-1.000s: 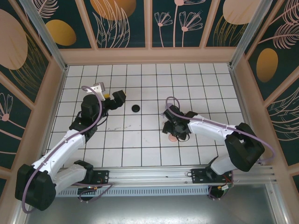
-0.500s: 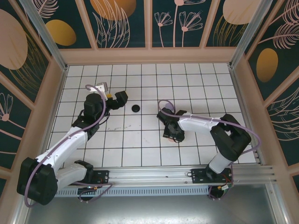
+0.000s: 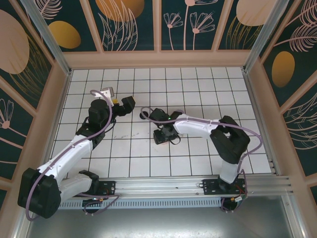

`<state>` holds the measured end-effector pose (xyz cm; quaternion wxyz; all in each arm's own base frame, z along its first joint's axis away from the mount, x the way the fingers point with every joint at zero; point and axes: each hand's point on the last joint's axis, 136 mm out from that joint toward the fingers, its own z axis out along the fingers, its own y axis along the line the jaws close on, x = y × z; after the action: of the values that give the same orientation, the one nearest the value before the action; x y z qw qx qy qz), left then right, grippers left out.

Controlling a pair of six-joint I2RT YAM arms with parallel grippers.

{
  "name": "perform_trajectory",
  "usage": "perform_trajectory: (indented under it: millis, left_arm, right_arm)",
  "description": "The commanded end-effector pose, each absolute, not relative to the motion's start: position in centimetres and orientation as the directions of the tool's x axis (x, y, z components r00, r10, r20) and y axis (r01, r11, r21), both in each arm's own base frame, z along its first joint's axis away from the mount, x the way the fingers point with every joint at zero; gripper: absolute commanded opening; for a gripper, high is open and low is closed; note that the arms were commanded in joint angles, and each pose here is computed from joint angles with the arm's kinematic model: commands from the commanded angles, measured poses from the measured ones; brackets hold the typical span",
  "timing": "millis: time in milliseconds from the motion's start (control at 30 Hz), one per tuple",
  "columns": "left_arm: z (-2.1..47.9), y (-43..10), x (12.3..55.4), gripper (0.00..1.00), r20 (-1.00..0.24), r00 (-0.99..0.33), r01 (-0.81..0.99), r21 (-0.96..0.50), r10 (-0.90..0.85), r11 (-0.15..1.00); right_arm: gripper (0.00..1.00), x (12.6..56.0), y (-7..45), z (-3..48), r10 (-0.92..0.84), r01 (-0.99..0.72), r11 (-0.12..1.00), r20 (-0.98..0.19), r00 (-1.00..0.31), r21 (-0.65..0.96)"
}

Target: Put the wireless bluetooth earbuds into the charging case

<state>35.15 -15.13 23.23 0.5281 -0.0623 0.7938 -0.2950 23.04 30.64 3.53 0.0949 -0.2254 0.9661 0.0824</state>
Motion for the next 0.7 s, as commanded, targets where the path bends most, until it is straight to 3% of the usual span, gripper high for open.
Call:
perform_trajectory:
  millis: [0,200,400,500,667]
  left_arm:
    - [25.9,-14.7,35.3,0.99,-0.824,-0.370,0.234,-0.529,-0.429,0.816]
    - [26.6,-14.5,35.1,0.99,-0.829,-0.356,0.235,-0.526,-0.431,0.818]
    - [27.3,-14.3,35.2,0.99,-0.834,-0.342,0.233,-0.522,-0.434,0.820]
    - [27.6,-13.8,35.2,0.99,-0.831,-0.326,0.213,-0.529,-0.450,0.822]
    - [28.8,-12.8,35.0,0.99,-0.826,-0.268,0.189,-0.550,-0.496,0.814]
  right_arm:
    - [0.44,21.8,30.8,1.9,-0.585,-0.597,0.799,-0.139,-0.799,0.069]
    - [0.53,20.8,30.8,0.1,-0.638,-0.640,0.768,-0.073,-0.766,0.011]
    - [0.70,22.1,32.0,3.6,-0.524,-0.535,0.844,-0.155,-0.837,0.036]
    - [0.73,23.1,32.8,6.5,-0.380,-0.405,0.909,-0.210,-0.901,0.095]
    - [0.73,24.0,32.8,9.1,0.001,-0.048,0.973,-0.211,-0.977,0.226]
